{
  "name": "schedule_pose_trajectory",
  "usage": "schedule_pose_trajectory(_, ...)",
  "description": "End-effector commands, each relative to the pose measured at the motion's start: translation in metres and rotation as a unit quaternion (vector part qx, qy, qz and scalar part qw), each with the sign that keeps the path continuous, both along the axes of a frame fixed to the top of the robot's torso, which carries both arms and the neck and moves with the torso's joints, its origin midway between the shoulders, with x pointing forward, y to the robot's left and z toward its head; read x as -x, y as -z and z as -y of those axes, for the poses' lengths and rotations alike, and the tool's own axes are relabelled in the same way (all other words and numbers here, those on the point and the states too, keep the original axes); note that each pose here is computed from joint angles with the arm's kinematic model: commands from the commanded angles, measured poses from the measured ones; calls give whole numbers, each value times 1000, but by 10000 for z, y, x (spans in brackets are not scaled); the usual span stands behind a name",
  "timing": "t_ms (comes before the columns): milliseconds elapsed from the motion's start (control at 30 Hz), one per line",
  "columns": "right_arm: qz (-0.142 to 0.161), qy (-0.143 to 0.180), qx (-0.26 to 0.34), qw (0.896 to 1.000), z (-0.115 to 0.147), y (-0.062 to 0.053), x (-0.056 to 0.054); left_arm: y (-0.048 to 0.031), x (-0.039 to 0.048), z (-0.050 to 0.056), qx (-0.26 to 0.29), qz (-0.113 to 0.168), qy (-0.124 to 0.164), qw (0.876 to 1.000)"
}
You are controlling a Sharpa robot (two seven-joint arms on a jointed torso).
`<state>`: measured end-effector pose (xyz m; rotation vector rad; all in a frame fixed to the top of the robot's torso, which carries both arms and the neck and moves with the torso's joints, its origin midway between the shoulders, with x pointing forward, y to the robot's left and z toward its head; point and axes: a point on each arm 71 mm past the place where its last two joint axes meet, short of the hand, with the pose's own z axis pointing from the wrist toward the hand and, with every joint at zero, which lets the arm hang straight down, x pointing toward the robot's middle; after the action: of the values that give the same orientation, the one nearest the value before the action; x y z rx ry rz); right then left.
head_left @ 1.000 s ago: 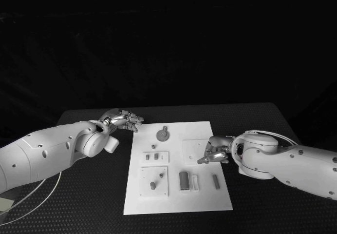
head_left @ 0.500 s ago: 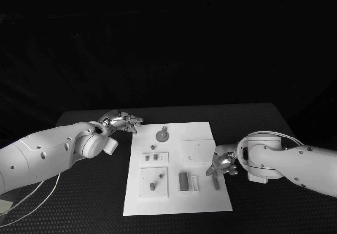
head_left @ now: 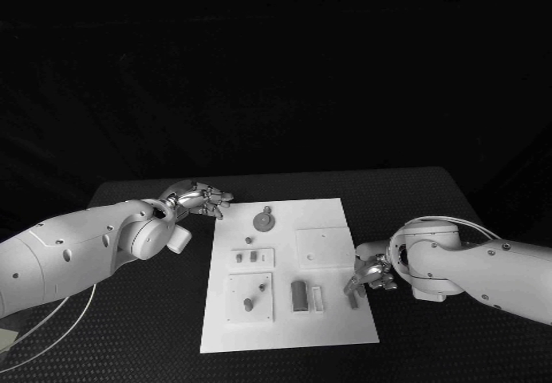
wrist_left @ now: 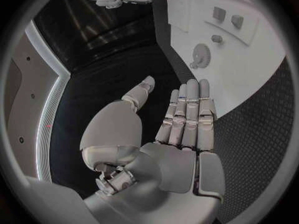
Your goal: Assemble the parts on the task board
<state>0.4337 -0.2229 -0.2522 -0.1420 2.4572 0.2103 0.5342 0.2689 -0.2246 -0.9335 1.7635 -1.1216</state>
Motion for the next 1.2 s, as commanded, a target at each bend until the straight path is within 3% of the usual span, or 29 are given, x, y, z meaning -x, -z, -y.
schedule_pose_trajectory(33, 9, -14, 28, 999, 8, 14, -7, -8, 5, 25, 5, -1, 9, 1000)
schedule_pose_trajectory(767, 0, -23, 39, 999, -81, 283, 28, -7, 8, 10, 4, -2, 9, 1000)
schedule_pose_trajectory(1200, 0, -39, 54, 998, -140, 358, 65, -6, 9, 10, 4, -3, 9, 1000)
